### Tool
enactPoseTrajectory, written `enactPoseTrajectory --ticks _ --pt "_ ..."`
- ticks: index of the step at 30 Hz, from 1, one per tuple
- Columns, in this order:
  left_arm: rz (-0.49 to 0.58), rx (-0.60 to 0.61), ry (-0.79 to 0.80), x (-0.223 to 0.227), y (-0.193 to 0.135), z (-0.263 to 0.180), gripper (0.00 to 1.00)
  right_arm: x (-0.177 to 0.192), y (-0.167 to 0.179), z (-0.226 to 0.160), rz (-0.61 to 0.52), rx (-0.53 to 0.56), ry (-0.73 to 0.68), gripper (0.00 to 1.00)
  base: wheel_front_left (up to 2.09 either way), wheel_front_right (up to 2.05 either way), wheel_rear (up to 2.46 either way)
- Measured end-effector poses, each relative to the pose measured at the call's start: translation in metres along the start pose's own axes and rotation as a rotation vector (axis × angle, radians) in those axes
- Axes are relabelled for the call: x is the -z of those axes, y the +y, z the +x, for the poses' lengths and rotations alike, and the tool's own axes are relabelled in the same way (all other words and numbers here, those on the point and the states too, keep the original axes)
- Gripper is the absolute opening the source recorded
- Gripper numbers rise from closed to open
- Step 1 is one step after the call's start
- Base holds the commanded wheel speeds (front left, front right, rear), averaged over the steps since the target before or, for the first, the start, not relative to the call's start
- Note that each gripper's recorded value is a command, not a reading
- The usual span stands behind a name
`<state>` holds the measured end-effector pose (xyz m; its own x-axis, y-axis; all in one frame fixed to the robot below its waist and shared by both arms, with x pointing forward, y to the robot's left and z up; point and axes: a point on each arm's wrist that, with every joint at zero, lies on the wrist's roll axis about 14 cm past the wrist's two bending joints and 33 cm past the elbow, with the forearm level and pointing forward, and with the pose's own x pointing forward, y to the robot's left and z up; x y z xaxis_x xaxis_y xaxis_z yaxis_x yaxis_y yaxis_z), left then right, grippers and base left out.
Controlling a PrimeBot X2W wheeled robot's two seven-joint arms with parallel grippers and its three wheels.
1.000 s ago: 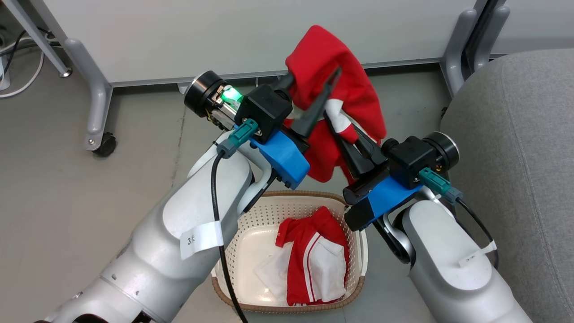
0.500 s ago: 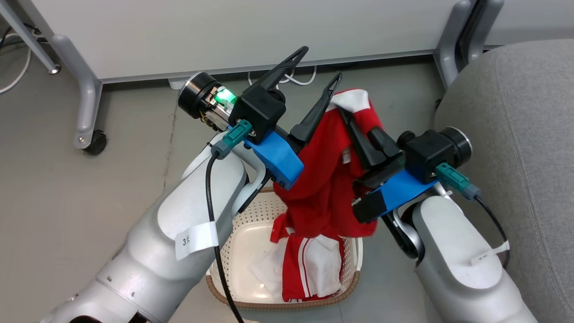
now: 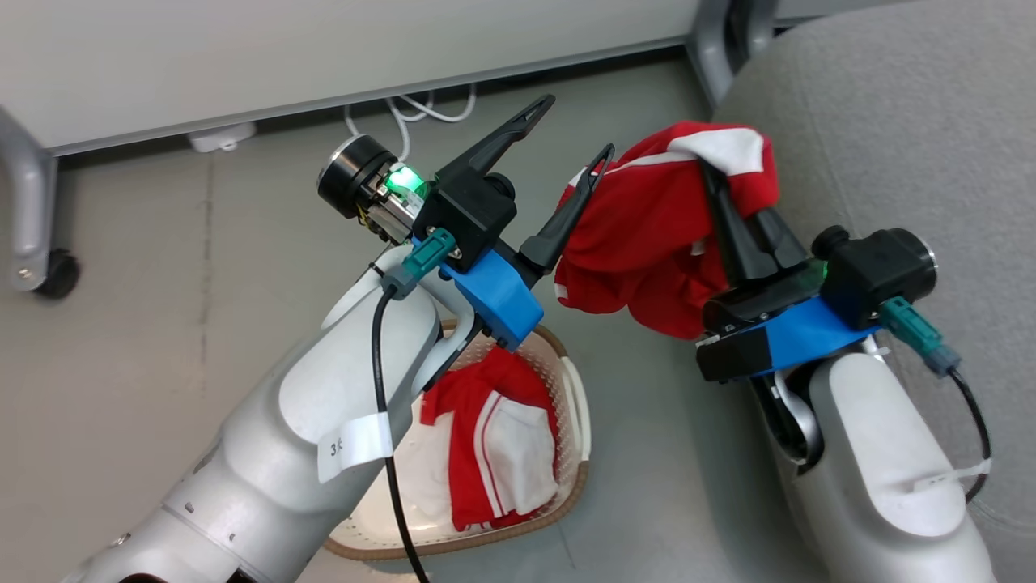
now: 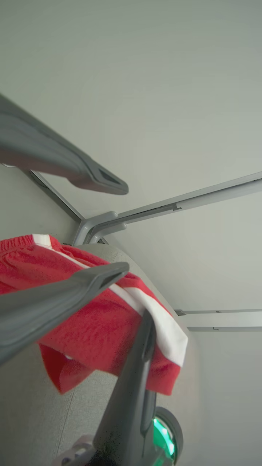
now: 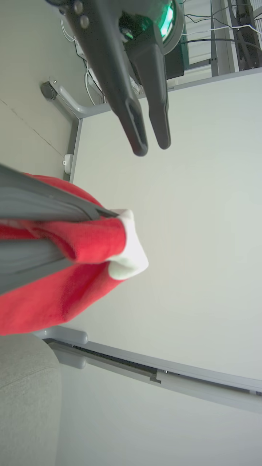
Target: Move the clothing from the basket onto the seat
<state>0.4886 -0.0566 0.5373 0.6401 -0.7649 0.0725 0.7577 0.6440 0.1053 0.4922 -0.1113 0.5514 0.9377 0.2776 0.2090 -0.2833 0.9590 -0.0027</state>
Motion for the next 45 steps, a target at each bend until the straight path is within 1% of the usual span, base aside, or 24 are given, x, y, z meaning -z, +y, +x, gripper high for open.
enactPoseTrajectory --ticks 3,9,14,19,22,25,31,35,40,45 --pt "-0.013 0.053 0.003 0.007 -0.015 0.011 1.00 -0.004 -0.025 -0.011 -0.024 0.069 -0.008 0.00 0.00 0.00 0.00" --pt "-0.042 0.167 -0.003 0.017 -0.052 0.031 1.00 -0.013 -0.079 -0.044 -0.074 0.231 -0.010 0.00 0.00 0.00 0.00" --pt "-0.063 0.272 -0.003 0.023 -0.088 0.042 1.00 -0.019 -0.112 -0.076 -0.113 0.345 -0.001 0.00 0.00 0.00 0.00" --pt "-0.092 0.358 0.006 0.029 -0.121 0.043 1.00 -0.022 -0.135 -0.108 -0.143 0.438 0.018 0.00 0.00 0.00 0.00" --pt "-0.101 0.386 0.007 0.030 -0.131 0.044 1.00 -0.021 -0.142 -0.120 -0.152 0.471 0.030 0.00 0.00 0.00 0.00" --pt "-0.105 0.395 0.009 0.031 -0.135 0.044 1.00 -0.021 -0.143 -0.126 -0.153 0.481 0.034 0.00 0.00 0.00 0.00" --pt "-0.109 0.387 -0.004 0.026 -0.133 0.045 1.00 -0.030 -0.144 -0.122 -0.141 0.482 0.000 0.00 0.00 0.00 0.00" --pt "-0.112 0.365 -0.017 0.027 -0.124 0.045 1.00 -0.050 -0.148 -0.101 -0.169 0.466 -0.071 0.00 0.00 0.00 0.00" --pt "-0.105 0.342 -0.032 0.038 -0.104 0.051 1.00 -0.091 -0.162 -0.059 -0.265 0.449 -0.202 0.00 0.00 0.00 0.00" --pt "-0.098 0.316 -0.065 0.052 -0.079 0.062 1.00 -0.138 -0.199 -0.025 -0.420 0.475 -0.332 0.00 0.00 0.00 0.00"
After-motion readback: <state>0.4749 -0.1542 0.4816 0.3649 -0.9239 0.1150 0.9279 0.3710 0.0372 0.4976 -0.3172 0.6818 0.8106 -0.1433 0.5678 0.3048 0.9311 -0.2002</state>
